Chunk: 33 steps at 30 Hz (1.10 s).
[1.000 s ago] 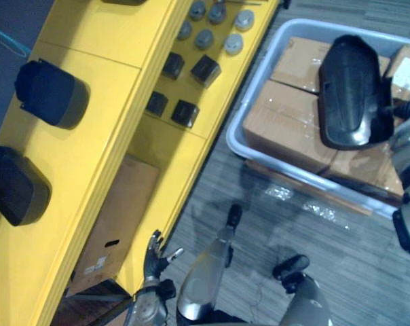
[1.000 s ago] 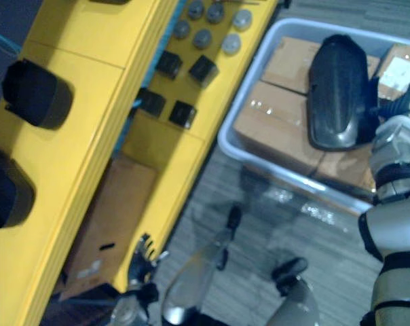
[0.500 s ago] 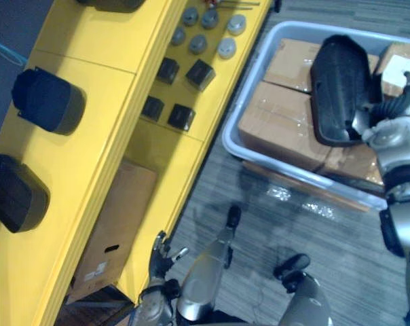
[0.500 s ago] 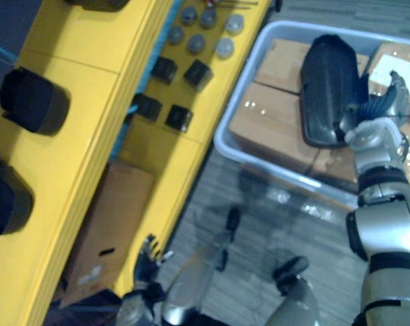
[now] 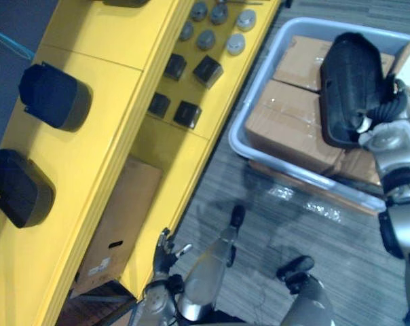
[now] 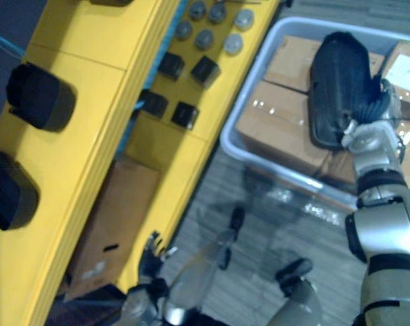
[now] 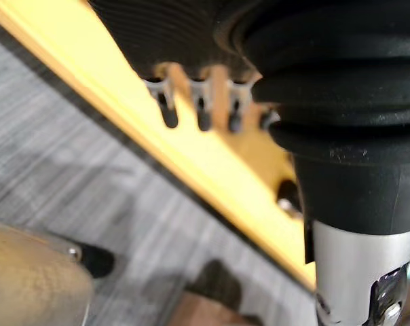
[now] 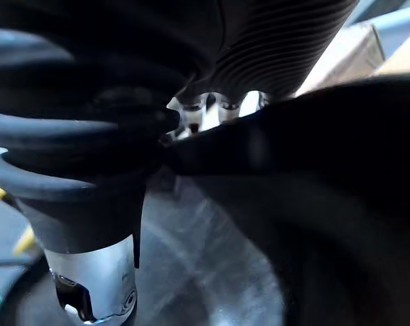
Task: Walk over and take plastic housings, then place them on the shelf
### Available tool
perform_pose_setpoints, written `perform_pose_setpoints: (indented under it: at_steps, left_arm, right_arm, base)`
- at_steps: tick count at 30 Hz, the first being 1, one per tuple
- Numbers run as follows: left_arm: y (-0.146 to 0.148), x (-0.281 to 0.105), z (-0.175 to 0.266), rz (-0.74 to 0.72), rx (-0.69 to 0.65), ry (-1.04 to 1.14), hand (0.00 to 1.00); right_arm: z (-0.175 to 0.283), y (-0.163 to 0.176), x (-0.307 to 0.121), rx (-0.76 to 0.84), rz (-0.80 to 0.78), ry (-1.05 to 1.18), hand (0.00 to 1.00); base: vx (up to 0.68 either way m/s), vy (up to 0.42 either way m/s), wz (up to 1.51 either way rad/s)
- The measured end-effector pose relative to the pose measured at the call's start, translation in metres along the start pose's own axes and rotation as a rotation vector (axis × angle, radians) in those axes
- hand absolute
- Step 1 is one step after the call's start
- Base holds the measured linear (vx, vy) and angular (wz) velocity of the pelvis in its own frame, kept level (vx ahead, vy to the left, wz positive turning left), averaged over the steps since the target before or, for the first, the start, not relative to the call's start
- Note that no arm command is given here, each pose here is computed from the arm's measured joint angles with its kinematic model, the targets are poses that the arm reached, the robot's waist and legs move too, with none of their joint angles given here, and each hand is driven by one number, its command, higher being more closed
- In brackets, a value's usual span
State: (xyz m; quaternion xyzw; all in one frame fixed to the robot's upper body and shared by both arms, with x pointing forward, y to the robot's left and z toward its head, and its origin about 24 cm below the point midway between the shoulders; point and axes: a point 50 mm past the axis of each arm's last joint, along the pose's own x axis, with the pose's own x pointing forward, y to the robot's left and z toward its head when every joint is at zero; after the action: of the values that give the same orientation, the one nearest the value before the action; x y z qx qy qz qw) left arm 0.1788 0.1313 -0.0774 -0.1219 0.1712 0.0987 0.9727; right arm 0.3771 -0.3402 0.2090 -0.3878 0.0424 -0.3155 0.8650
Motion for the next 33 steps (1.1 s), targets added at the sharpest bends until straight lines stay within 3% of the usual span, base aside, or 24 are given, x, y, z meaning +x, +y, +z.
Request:
perform_pose_setpoints:
  at_steps: [4, 5, 12, 20, 33]
  left_arm:
    - [0.0, 0.001, 0.0, 0.0, -0.005, 0.006, 0.0]
    - [-0.001, 0.001, 0.0, 0.0, -0.005, 0.006, 0.0]
    - [0.003, 0.001, -0.006, 0.012, -0.016, 0.037, 0.0]
    - [0.003, 0.001, -0.007, -0.012, -0.021, 0.046, 0.0]
    - [-0.006, 0.004, 0.017, -0.063, -0.099, -0.081, 0.0]
  right_arm:
    - [-0.007, -0.001, 0.001, -0.026, 0.08, 0.06, 0.0]
    - [-0.008, -0.002, 0.001, -0.028, 0.089, 0.066, 1.0]
    - [-0.012, -0.017, 0.005, -0.085, 0.156, 0.139, 1.0]
    - [-0.018, -0.03, 0.006, -0.284, 0.115, 0.18, 1.0]
    - [-0.019, -0.035, 0.006, -0.441, -0.107, 0.112, 1.0]
  base:
    - [-0.01, -0.007, 0.02]
    - [0.0, 0.0, 0.0]
    - [0.0, 0.0, 0.0]
    - [-0.01, -0.002, 0.01]
    - [-0.02, -0.01, 0.07]
